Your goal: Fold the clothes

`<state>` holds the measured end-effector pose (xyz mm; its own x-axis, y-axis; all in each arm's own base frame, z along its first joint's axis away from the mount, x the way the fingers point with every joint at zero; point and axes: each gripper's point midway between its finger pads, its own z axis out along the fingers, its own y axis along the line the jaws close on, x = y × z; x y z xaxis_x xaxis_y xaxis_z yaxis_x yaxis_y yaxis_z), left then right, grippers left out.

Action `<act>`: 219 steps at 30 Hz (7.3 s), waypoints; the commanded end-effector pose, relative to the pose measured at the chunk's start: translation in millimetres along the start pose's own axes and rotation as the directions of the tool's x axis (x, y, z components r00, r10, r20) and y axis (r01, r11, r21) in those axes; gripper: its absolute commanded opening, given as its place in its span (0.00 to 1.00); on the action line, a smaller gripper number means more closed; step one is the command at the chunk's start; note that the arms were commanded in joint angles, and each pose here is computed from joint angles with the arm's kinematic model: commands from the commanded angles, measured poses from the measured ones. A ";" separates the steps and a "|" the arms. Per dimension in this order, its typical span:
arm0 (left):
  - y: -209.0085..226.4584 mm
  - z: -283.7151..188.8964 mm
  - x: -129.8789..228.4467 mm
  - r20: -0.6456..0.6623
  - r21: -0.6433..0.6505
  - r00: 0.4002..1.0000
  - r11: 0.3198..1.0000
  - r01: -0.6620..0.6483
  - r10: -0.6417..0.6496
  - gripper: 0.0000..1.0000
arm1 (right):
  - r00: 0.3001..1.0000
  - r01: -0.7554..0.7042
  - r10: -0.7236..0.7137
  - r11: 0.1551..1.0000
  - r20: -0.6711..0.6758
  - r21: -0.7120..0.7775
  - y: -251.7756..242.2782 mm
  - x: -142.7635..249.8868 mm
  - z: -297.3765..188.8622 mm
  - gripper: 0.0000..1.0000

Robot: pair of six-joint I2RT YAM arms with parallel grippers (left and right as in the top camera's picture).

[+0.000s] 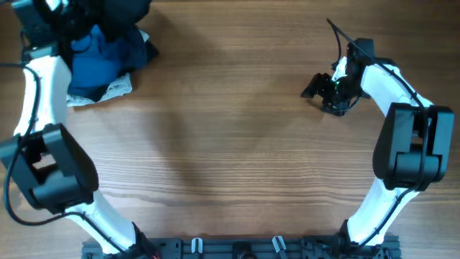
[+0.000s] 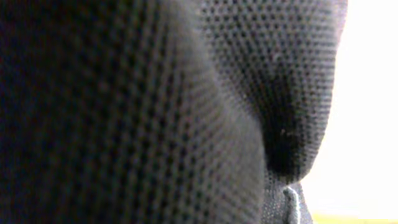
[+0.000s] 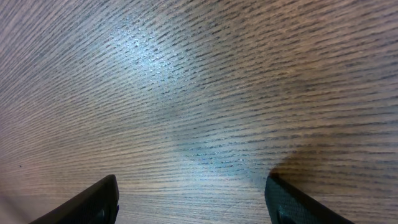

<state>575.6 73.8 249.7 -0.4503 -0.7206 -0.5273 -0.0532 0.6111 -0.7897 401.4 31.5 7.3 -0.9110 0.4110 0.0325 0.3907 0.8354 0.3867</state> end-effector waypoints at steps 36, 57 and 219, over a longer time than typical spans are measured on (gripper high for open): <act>128.7 -38.2 4.9 -0.056 -0.325 0.984 0.935 0.144 -0.171 1.00 | 0.990 -0.054 0.070 0.990 -0.119 0.133 -39.4 31.0 23.5 0.76; 95.9 -104.9 -14.3 0.057 -0.496 0.991 0.858 0.134 -0.122 1.00 | 0.992 -0.028 0.043 0.992 -0.121 0.122 -38.0 30.5 23.8 0.76; -89.9 -169.8 256.1 -0.523 -0.185 0.786 0.857 -0.482 0.329 1.00 | 0.805 0.157 -0.167 0.985 0.569 0.066 10.4 196.4 -306.1 1.00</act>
<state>312.3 -107.7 248.9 -0.8308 -0.2264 -0.5084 -0.0080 0.9183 -0.3958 186.6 14.5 299.0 -0.7347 0.3940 -0.5523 0.2307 0.9107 0.3428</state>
